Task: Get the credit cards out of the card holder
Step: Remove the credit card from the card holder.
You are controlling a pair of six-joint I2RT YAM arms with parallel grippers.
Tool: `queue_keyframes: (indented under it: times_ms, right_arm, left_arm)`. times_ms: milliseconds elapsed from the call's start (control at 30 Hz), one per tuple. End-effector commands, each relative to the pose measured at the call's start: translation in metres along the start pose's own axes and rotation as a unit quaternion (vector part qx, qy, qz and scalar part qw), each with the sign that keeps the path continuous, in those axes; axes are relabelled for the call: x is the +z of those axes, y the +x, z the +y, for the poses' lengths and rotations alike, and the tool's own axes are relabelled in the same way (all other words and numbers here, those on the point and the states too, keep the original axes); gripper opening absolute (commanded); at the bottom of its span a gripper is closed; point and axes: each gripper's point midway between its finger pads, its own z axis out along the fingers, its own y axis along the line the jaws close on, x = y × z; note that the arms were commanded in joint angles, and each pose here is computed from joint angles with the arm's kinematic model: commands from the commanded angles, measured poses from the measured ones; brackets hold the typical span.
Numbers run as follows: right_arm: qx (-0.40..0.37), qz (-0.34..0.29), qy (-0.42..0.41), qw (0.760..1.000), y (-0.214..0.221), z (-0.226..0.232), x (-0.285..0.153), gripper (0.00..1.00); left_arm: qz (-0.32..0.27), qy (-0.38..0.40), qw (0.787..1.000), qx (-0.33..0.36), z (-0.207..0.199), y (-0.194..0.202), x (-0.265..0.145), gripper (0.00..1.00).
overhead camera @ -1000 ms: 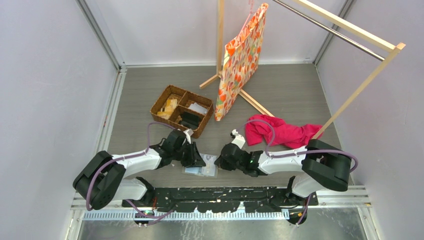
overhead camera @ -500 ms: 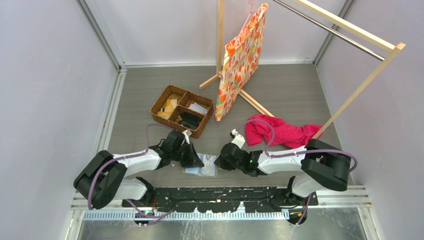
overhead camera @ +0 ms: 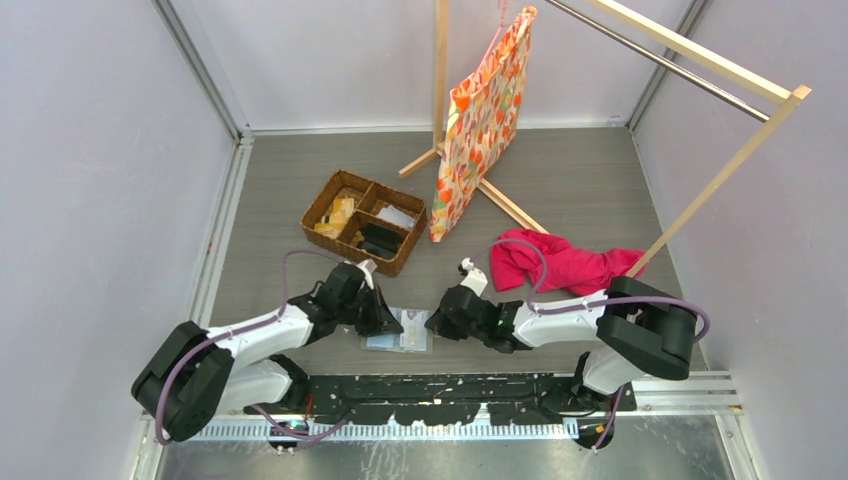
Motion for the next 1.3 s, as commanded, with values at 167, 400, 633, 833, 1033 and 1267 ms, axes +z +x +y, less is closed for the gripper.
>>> queue_keyframes:
  times_ms: [167, 400, 633, 833, 1033, 1267]
  right_arm:
    - [0.0, 0.014, -0.008, 1.0, 0.009, 0.003, -0.001, 0.04]
    - [0.001, 0.01, -0.006, 1.0, 0.008, -0.001, -0.003, 0.04]
    - [0.003, 0.01, -0.001, 1.0, 0.008, -0.005, -0.003, 0.04]
    - [0.003, 0.009, -0.002, 1.0, 0.008, -0.005, -0.003, 0.04]
    - [0.002, 0.01, 0.0, 1.0, 0.009, -0.006, -0.003, 0.04]
    - [0.002, 0.009, 0.0, 1.0, 0.008, -0.007, -0.003, 0.04]
  left_arm:
    - [-0.016, -0.003, 1.0, 0.011, 0.003, -0.003, -0.008, 0.01]
    - [-0.02, -0.021, 1.0, 0.006, 0.015, -0.003, -0.011, 0.01]
    - [-0.024, -0.032, 0.999, 0.001, 0.025, -0.003, -0.015, 0.01]
    - [-0.027, -0.041, 0.999, -0.001, 0.032, -0.002, -0.023, 0.01]
    - [-0.035, -0.034, 0.999, -0.002, 0.031, -0.002, -0.029, 0.01]
    - [-0.041, -0.029, 0.999, 0.003, 0.023, -0.005, -0.038, 0.01]
